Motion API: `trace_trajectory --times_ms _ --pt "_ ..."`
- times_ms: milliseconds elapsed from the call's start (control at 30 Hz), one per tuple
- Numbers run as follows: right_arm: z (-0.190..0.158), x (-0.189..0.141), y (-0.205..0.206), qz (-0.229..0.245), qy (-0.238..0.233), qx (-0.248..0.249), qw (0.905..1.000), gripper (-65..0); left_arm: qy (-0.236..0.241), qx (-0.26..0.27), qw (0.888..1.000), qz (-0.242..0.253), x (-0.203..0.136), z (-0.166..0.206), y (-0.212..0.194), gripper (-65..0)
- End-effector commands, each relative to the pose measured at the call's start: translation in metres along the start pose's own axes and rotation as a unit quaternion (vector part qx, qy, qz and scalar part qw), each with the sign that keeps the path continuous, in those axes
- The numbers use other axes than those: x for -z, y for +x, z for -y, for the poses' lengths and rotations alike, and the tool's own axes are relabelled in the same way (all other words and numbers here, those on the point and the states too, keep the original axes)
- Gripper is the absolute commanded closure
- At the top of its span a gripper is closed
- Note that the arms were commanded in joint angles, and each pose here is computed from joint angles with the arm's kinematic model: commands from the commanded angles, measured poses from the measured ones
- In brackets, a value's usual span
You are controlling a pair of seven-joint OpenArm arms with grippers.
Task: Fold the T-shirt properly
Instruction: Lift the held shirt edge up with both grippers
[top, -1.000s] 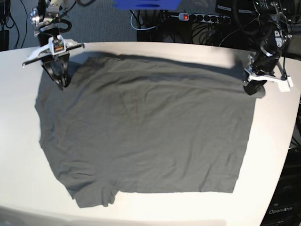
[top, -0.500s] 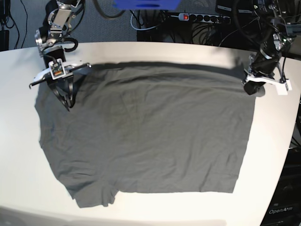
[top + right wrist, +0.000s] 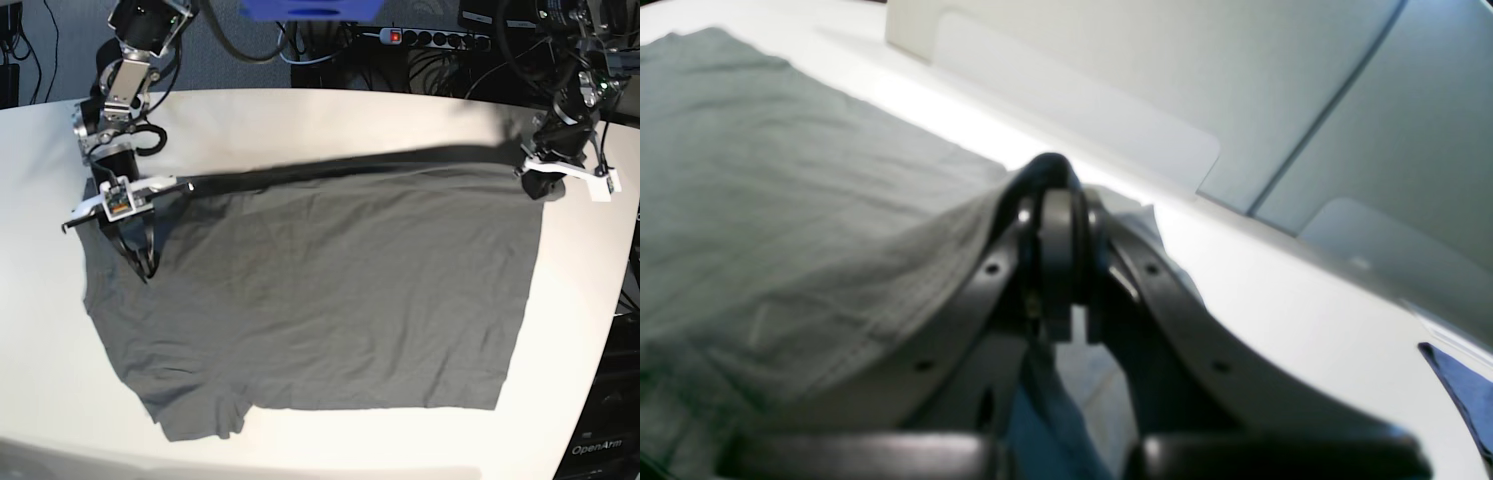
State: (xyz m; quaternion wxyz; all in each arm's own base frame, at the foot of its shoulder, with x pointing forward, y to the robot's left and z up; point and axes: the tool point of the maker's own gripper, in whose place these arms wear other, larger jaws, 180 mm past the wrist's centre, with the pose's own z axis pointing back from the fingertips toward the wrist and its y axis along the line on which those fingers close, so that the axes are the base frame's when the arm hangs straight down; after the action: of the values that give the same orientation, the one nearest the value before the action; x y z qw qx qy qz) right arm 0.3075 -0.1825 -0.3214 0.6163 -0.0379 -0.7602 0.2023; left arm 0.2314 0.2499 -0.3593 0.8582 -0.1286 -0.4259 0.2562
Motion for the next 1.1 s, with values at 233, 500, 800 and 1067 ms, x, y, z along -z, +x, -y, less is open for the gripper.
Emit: trace_trajectory --times_ms 233,500,800,1067 --pt "0.008 0.007 -0.013 0.006 0.002 0.018 0.9998 -0.4 -0.007 0.013 1.0 0.02 -0.003 0.004 0.015 -2.5" --pt "0.006 0.005 -0.018 -0.003 -0.001 0.024 0.9997 -0.6 -0.015 0.042 0.997 0.064 0.011 0.023 0.054 -2.5" --pt "0.006 0.004 -0.031 -0.037 0.0 0.025 0.999 -0.6 -0.011 0.084 0.995 0.056 0.027 0.046 0.082 -2.5" --pt "0.014 0.015 -0.03 -0.04 -0.005 0.018 0.999 -0.6 0.022 0.129 0.99 0.053 0.039 0.045 0.089 -2.5"
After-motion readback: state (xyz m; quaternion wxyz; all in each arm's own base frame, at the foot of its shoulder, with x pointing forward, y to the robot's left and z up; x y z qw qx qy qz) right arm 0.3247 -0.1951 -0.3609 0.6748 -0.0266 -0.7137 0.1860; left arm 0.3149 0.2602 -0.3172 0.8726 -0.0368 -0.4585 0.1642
